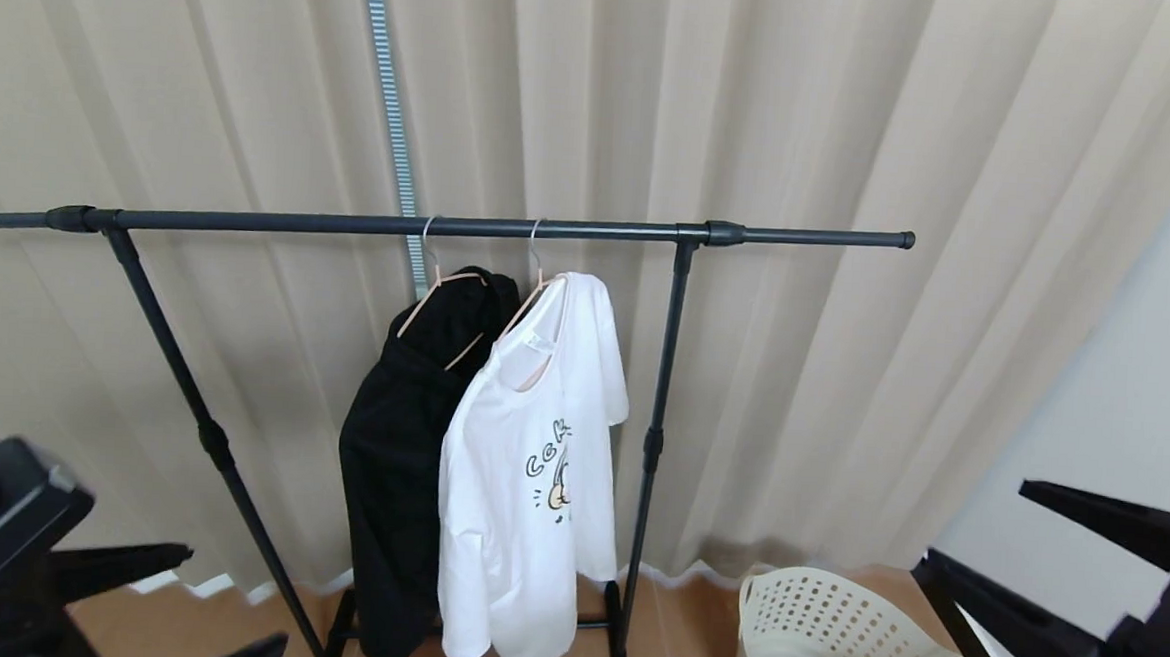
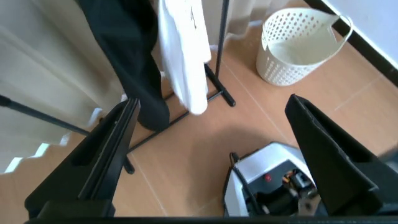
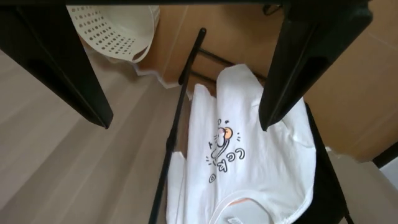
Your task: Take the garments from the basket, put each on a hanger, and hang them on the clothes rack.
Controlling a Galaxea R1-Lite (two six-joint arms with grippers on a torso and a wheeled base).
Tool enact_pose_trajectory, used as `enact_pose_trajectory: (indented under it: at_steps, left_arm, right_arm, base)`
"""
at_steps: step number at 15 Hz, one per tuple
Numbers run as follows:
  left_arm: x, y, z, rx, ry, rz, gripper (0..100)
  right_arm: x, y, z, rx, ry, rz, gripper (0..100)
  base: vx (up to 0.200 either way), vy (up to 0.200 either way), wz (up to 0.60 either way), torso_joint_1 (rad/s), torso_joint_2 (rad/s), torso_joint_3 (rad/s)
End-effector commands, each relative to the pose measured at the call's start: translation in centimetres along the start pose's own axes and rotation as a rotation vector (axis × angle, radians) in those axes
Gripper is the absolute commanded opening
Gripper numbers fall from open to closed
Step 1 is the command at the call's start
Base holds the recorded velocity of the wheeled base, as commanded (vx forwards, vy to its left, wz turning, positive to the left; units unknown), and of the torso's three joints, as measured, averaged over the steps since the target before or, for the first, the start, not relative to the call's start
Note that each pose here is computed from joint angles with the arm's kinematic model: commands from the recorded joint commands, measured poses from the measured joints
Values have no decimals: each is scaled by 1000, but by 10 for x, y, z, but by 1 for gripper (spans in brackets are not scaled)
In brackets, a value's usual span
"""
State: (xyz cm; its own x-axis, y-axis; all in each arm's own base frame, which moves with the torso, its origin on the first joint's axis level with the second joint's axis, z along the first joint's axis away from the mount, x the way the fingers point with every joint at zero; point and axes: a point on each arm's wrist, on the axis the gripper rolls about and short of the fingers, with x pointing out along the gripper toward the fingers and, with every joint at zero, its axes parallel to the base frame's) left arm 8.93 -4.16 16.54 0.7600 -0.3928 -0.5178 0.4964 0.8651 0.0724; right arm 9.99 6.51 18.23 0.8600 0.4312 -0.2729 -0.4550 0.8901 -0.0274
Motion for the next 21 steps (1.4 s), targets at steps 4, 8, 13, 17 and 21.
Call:
enact_pose_trajectory:
  at_steps: [4, 8, 13, 17, 21]
  left_arm:
    - [-35, -14, -114, -2, -150, 57, 100]
    - [-35, -15, -122, -101, -156, 96, 100]
    - [-41, -16, -124, -200, -224, 316, 100]
    - [-52, -24, -133, -166, -419, 370, 100]
    - [-55, -27, -136, -163, -478, 448, 100]
  right_arm:
    - [-63, -9, -95, -18, 69, 11, 100]
    - [-82, -13, -122, 1, 97, -46, 100]
    - [-88, -13, -123, 97, 50, -199, 100]
    - [-98, -11, -126, 141, -68, -368, 100]
    - [-105, -7, -130, 151, -150, -462, 100]
  base:
    - [0, 0, 0, 0, 0, 0]
    - [0, 0, 0, 0, 0, 0]
    - [0, 0, 0, 0, 0, 0]
    - [0, 0, 0, 0, 0, 0]
    - [0, 0, 0, 0, 0, 0]
